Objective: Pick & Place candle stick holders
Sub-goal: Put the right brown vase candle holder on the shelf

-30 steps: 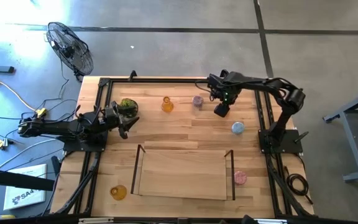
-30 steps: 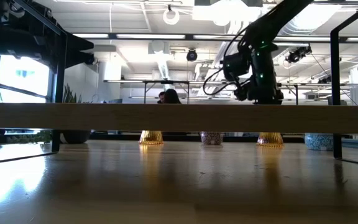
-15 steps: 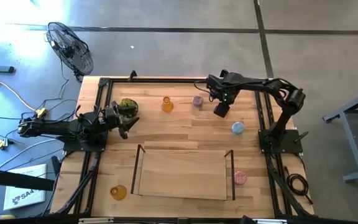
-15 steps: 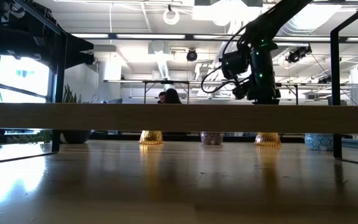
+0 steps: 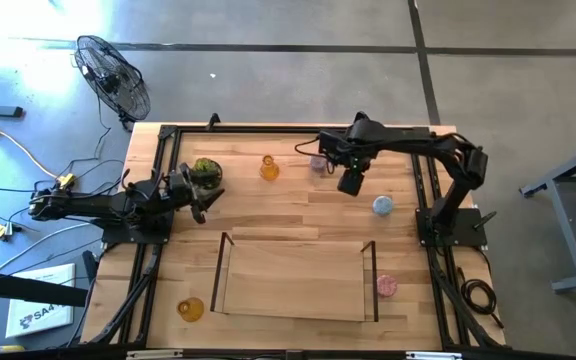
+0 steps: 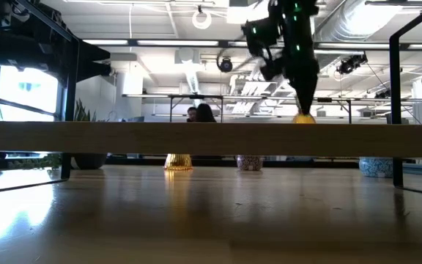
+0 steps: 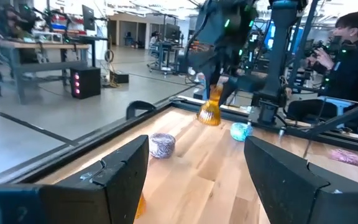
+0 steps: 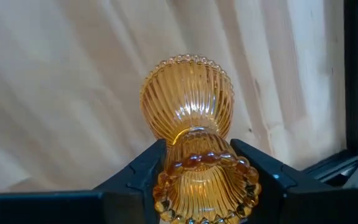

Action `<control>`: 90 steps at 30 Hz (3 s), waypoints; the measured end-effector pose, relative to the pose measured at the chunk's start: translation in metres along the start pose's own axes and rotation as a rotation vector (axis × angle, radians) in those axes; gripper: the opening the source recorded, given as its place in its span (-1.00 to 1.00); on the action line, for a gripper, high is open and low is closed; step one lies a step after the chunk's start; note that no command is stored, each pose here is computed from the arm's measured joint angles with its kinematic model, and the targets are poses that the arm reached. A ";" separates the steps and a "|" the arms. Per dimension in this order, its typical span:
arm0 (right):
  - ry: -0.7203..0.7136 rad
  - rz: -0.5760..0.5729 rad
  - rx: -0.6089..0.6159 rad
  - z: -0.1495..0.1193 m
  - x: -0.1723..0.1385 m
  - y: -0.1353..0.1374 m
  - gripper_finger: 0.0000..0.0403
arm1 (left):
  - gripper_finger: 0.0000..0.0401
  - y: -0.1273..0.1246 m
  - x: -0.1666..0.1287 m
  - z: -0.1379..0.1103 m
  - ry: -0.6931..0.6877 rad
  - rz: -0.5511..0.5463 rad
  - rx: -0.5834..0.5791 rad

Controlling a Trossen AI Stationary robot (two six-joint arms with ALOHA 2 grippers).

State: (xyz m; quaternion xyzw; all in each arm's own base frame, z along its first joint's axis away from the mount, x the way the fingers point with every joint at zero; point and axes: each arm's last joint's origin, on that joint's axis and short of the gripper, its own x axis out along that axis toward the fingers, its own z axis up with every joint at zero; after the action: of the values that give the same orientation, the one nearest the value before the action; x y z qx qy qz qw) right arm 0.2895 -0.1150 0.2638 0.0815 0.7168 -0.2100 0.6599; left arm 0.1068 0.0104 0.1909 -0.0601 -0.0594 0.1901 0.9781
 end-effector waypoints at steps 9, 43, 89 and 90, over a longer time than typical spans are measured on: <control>-0.062 0.094 -0.057 -0.015 -0.065 0.063 -0.24 | 0.31 -0.001 0.000 -0.002 0.024 -0.056 -0.002; -0.078 0.338 0.458 -0.065 -0.089 0.242 -0.24 | 0.31 -0.005 0.000 -0.002 0.035 -0.164 -0.057; 0.164 0.155 0.131 -0.051 -0.030 0.236 -0.24 | 0.31 -0.009 -0.002 -0.008 0.126 -0.337 -0.099; 0.164 0.155 0.133 -0.050 -0.030 0.236 -0.24 | 0.31 -0.009 -0.002 -0.008 0.126 -0.337 -0.100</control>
State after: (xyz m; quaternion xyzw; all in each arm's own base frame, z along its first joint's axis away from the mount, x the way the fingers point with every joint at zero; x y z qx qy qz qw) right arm 0.3402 0.1222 0.2497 0.1970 0.7443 -0.1981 0.6067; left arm 0.1094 0.0005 0.1842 -0.1095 -0.0167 0.0164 0.9937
